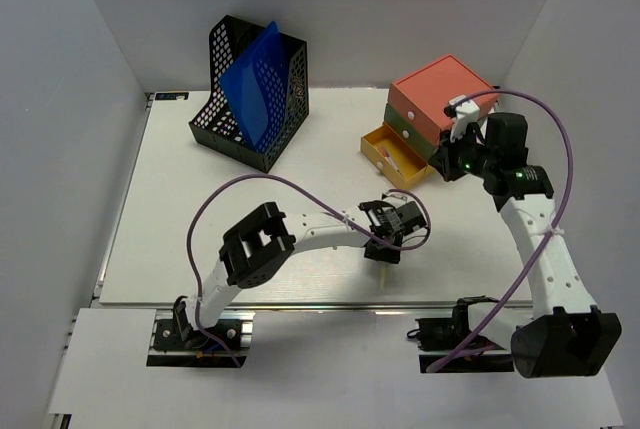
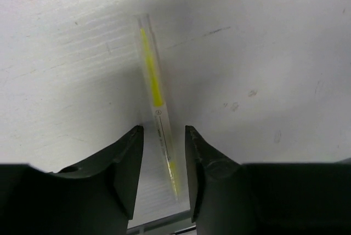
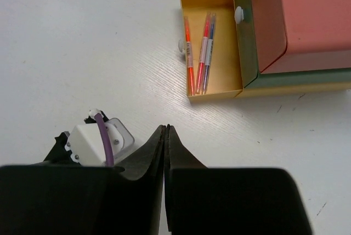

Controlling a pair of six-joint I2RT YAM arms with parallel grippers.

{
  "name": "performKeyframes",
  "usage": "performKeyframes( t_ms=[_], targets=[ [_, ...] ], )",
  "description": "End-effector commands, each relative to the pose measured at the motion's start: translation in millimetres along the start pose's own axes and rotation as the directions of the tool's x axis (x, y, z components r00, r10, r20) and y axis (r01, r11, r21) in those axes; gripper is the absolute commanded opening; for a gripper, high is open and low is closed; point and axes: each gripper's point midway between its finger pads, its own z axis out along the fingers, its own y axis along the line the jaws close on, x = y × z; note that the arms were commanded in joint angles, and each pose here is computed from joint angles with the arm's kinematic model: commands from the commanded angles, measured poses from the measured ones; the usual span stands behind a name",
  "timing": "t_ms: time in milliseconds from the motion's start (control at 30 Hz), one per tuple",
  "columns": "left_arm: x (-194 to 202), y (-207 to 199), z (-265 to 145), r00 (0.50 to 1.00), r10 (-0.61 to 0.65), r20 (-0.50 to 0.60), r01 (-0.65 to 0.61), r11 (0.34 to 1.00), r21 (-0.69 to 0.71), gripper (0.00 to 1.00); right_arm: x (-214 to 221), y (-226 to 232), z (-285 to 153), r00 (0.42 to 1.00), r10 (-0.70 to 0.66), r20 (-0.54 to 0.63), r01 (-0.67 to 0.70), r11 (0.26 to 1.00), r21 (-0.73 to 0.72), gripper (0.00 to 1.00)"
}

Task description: Organize the desk

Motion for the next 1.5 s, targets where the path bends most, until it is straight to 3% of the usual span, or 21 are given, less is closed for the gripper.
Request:
performKeyframes(
  t_ms=[0,467,567,700,767,967,1067,1233,1467],
  targets=[
    [13,18,10,1.000,0.024,-0.008,-0.025,0.993,-0.114,0.41,-8,6,-13,0.999,0.004,0.049,-0.004,1.000,-0.008,0.03],
    [59,81,38,0.989,0.108,-0.099,-0.139,0.906,-0.400,0.32,-8,10,-30,0.996,0.018,0.087,-0.018,1.000,0.001,0.02],
    [70,94,39,0.985,0.128,-0.119,-0.168,0.886,-0.433,0.23,-7,11,-31,0.996,0.022,0.089,-0.022,1.000,-0.006,0.02],
    [75,106,33,0.983,0.135,-0.128,-0.179,0.874,-0.451,0.02,-8,12,-32,0.995,0.027,0.093,-0.026,1.000,-0.011,0.02],
    [67,104,28,0.987,0.122,-0.109,-0.158,0.884,-0.439,0.00,-9,11,-33,0.995,0.029,0.097,-0.029,1.000,-0.010,0.01],
    [4,48,-11,0.998,0.033,0.052,-0.023,0.984,-0.179,0.00,-15,10,-38,0.993,0.032,0.118,-0.033,0.999,0.004,0.00],
    [-41,22,-37,0.990,-0.062,0.128,0.066,0.997,-0.026,0.00,-15,7,-40,0.992,0.036,0.118,-0.039,0.999,0.023,0.00],
    [-113,16,-68,0.948,-0.243,0.207,0.212,0.964,0.160,0.00,-7,-14,-46,0.994,0.056,0.099,-0.068,0.989,0.130,0.00],
    [-210,6,-102,0.847,-0.448,0.287,0.302,0.849,0.433,0.00,-1,-15,-51,0.994,0.043,0.101,-0.058,0.986,0.154,0.00]
  ],
)
